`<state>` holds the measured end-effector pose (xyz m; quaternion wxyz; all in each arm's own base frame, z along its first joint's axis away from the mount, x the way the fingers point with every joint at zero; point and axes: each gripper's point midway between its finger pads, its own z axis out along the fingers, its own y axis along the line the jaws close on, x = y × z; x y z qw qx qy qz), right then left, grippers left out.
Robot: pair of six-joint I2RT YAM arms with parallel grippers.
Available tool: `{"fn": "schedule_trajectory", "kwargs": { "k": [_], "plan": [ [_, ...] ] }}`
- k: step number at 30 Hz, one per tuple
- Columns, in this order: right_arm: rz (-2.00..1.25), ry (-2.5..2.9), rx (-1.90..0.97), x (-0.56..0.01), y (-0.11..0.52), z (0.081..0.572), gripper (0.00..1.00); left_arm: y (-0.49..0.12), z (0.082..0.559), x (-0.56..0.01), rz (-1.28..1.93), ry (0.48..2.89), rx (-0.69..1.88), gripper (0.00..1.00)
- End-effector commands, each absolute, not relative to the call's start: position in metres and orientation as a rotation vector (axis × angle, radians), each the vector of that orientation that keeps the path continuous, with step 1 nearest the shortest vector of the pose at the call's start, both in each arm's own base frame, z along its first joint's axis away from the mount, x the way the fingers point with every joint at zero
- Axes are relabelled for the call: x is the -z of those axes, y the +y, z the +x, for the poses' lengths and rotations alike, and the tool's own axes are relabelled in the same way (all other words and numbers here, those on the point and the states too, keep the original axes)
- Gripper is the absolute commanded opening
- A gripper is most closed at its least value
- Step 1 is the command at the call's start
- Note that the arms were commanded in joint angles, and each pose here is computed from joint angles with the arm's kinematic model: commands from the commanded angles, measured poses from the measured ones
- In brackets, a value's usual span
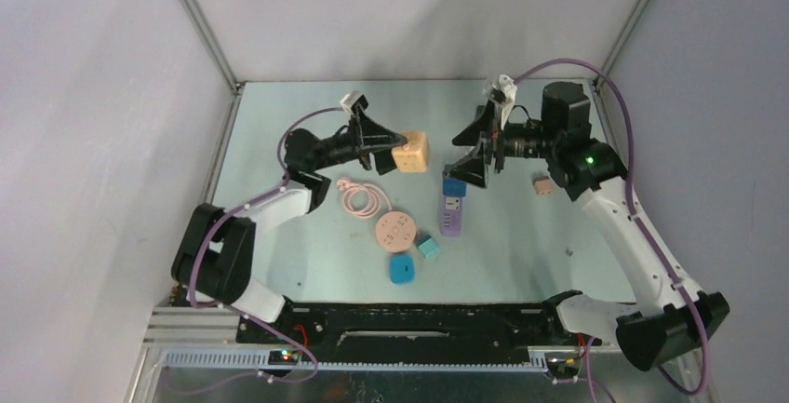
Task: Insert the plug
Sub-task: Pick up the plug from the center of the board.
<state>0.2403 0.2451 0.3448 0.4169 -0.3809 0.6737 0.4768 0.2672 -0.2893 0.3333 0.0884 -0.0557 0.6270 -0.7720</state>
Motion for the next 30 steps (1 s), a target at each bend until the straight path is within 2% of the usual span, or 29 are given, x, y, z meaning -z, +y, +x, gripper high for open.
{"fn": "schedule_trajectory", "kwargs": {
  "k": [1,8,14,17,21,25,27,30],
  "plan": [
    [-1.212,1.348,-1.070,-0.364,0.248,0.218,0.99,-0.281,0.219,-0.357,0.361,1.738,2.365,0.30],
    [-1.399,1.148,-1.072,-0.356,0.250,0.193,1.00,-0.286,0.204,-0.346,0.653,1.735,2.296,0.19],
    [-1.419,1.100,-1.076,-0.358,0.256,0.194,1.00,-0.287,0.196,-0.352,0.790,1.758,2.265,0.17],
    [-1.393,1.116,-1.055,-0.361,0.258,0.202,1.00,-0.288,0.200,-0.355,0.755,1.750,2.280,0.13],
    [-1.350,1.169,-1.019,-0.361,0.258,0.212,1.00,-0.294,0.224,-0.375,0.559,1.619,2.299,0.08],
    [-1.324,1.214,-1.003,-0.358,0.257,0.217,1.00,-0.302,0.274,-0.374,0.237,1.646,2.044,0.15],
    [-1.320,1.218,-0.989,-0.358,0.256,0.218,1.00,-0.302,0.285,-0.371,0.270,1.687,1.840,0.18],
    [-1.328,1.205,-0.972,-0.358,0.255,0.218,1.00,-0.302,0.280,-0.365,0.397,1.772,1.741,0.18]
  ]
}}
